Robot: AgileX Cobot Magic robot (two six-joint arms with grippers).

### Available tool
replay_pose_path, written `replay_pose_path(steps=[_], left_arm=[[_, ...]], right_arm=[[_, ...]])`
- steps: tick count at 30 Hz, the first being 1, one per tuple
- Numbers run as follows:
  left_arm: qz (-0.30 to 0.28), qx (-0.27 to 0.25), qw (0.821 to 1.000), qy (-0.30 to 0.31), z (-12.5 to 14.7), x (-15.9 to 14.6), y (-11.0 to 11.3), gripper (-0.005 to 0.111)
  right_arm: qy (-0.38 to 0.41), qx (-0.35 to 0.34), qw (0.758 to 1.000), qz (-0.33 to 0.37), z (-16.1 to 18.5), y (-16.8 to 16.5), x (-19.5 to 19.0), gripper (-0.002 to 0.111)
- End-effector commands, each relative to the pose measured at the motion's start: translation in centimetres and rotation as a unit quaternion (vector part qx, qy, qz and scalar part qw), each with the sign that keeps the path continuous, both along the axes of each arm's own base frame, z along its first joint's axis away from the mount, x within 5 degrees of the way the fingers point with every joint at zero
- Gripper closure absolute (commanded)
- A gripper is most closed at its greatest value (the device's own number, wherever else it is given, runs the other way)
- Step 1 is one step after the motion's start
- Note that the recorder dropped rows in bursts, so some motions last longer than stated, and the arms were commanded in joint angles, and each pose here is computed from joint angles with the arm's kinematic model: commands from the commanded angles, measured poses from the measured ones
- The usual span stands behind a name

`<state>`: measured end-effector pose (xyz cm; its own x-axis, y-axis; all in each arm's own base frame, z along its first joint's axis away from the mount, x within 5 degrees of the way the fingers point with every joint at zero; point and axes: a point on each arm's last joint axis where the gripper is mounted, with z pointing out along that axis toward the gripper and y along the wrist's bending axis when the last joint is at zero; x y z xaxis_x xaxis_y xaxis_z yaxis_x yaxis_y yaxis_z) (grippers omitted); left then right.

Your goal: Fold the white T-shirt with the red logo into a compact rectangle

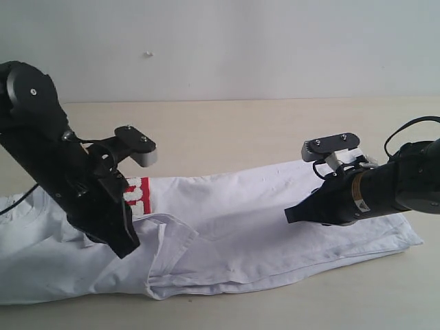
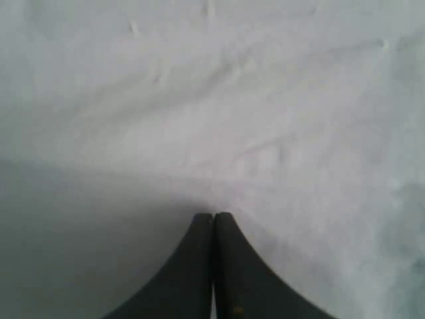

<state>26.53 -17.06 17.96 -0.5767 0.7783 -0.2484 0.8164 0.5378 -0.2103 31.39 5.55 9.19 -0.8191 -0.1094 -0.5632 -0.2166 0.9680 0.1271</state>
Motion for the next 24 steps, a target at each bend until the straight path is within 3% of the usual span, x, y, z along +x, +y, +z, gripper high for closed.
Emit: replay_pose_path(steps=[1,10,24], left_arm=[[0.000,-0.011,1.000,-0.002,-1.4,0.4,-1.0,0.107],[0.024,0.017,0.999,-0.036,-5.2,2.3,-1.1,0.107],[0.000,0.058,0.991,-0.120,-5.2,3.8,0.1,0.107]], right_arm=[[-0.002,-0.002,1.000,0.001,0.2,-0.1,-0.1,0.108],[-0.002,-0.002,1.000,0.001,0.2,-0.1,-0.1,0.108],[-0.002,-0.002,1.000,0.001,0.2,-0.1,-0.1,0.108]])
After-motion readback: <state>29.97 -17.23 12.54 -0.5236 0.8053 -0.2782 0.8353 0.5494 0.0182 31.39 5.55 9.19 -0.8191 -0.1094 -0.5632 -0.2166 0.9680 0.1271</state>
